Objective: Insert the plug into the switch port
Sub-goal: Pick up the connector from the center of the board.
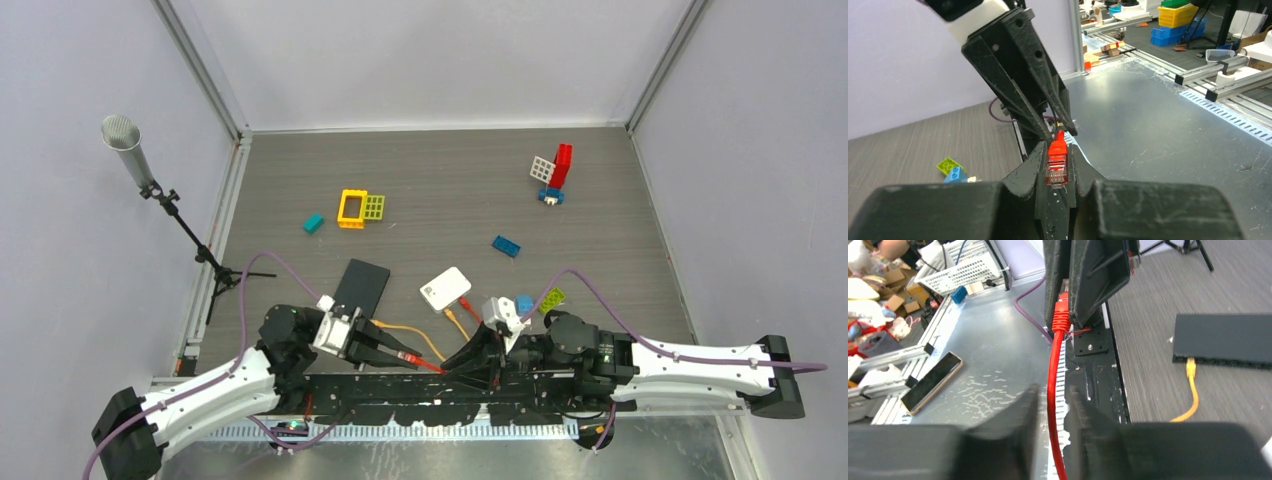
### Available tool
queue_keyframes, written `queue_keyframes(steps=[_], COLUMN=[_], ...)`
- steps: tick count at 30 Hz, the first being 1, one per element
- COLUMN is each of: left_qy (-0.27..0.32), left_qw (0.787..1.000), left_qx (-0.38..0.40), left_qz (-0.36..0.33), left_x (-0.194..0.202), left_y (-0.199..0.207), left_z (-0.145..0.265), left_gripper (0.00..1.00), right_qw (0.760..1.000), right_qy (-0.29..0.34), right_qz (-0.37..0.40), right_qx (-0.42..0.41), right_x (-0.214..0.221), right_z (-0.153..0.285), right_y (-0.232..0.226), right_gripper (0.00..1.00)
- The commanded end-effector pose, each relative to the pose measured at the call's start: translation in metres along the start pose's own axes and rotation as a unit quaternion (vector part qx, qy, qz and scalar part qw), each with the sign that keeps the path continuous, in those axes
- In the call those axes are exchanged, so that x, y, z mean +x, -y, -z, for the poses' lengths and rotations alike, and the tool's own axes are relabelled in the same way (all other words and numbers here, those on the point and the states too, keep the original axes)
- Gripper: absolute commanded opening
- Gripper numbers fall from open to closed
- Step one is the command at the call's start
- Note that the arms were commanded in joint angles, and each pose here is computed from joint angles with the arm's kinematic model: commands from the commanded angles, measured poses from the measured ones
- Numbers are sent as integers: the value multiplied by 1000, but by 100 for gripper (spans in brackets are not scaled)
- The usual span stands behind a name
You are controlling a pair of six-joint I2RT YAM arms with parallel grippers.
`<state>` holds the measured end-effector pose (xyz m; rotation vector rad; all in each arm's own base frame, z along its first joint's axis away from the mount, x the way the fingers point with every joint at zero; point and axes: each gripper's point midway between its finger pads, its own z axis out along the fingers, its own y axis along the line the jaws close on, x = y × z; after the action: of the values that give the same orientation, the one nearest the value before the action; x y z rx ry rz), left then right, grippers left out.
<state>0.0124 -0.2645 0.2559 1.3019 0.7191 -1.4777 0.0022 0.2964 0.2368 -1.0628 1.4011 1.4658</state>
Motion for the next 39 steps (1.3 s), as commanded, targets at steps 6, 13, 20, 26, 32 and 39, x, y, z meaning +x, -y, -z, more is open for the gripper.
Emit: queue_keyframes(steps=[6, 13, 20, 26, 32, 39], left_qy=[-25, -75, 44, 53, 104, 152], left_qw=[914, 699, 588, 483, 409, 369], left_qx=[-340, -615, -638, -682, -687, -695], left_qz=[220, 356, 495, 547, 592, 599], left_x=[28, 80, 95, 85, 82, 76], left_y=[-91, -120, -120, -108, -97, -94], left_z=[35, 117, 114, 128, 135, 147], left_gripper=[0, 0, 0, 0, 0, 0], right_qw=[982, 931, 871, 822, 785, 748], right_qy=[-5, 62, -21, -68, -53, -52], right_qz=[131, 310, 419, 498, 548, 593], right_qx=[137, 185, 257, 266, 285, 292], right_x=[-17, -32, -19, -11, -24, -26], right_z=[14, 18, -3, -33, -53, -71], right_y=[54, 83, 128, 149, 154, 159], right_gripper=[65, 77, 76, 74, 73, 71])
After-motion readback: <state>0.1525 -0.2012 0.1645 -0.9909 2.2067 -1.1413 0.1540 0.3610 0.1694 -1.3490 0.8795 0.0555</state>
